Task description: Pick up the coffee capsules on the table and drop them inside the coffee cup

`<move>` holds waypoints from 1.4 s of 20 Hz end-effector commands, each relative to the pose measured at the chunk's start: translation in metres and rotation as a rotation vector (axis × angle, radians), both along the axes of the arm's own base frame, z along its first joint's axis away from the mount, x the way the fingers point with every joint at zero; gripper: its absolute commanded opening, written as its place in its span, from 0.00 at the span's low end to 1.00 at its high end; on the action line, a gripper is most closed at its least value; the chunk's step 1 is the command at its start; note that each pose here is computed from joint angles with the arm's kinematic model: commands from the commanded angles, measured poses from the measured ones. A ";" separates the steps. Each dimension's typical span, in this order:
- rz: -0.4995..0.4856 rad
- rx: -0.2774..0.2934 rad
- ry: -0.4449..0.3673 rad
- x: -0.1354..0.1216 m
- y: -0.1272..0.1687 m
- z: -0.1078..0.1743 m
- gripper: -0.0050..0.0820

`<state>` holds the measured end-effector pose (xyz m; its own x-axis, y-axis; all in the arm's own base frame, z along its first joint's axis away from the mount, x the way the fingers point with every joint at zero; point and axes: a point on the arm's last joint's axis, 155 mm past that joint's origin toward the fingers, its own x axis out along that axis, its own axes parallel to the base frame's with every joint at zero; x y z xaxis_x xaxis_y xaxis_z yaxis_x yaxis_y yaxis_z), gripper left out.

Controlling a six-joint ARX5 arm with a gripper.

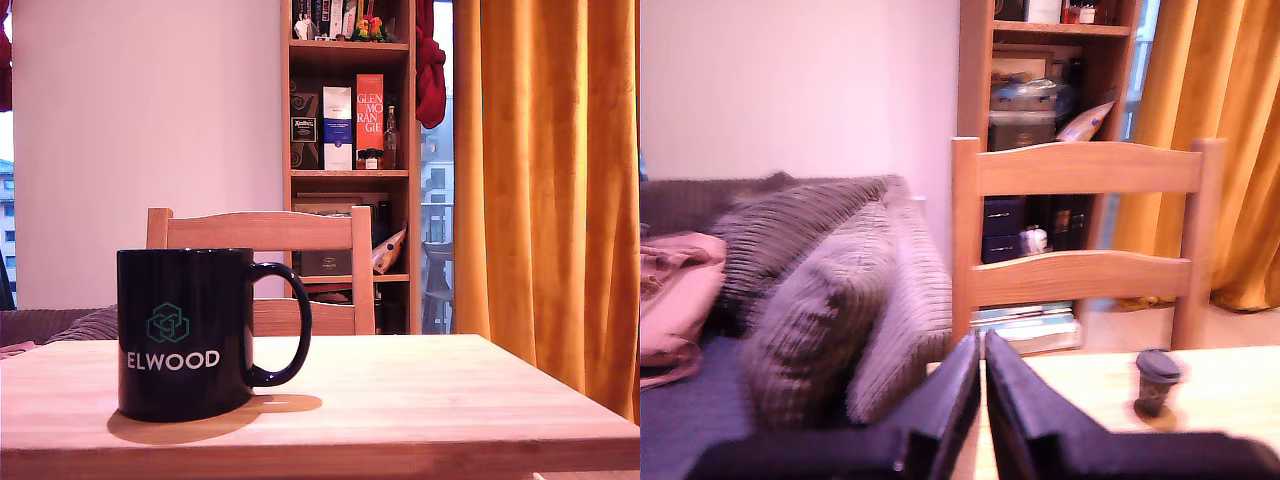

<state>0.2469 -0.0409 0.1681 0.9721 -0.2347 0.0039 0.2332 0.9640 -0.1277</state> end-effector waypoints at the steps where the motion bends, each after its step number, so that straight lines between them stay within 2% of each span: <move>1: -0.050 -0.005 -0.003 -0.001 -0.009 -0.001 0.04; 7: -0.166 -0.005 -0.003 -0.008 -0.034 -0.001 0.04; 12: -0.246 -0.002 0.048 -0.011 -0.052 -0.012 0.04; 24: -0.268 0.009 0.104 -0.003 -0.058 -0.025 0.04; 28: -0.286 0.075 0.148 0.002 -0.060 -0.042 0.04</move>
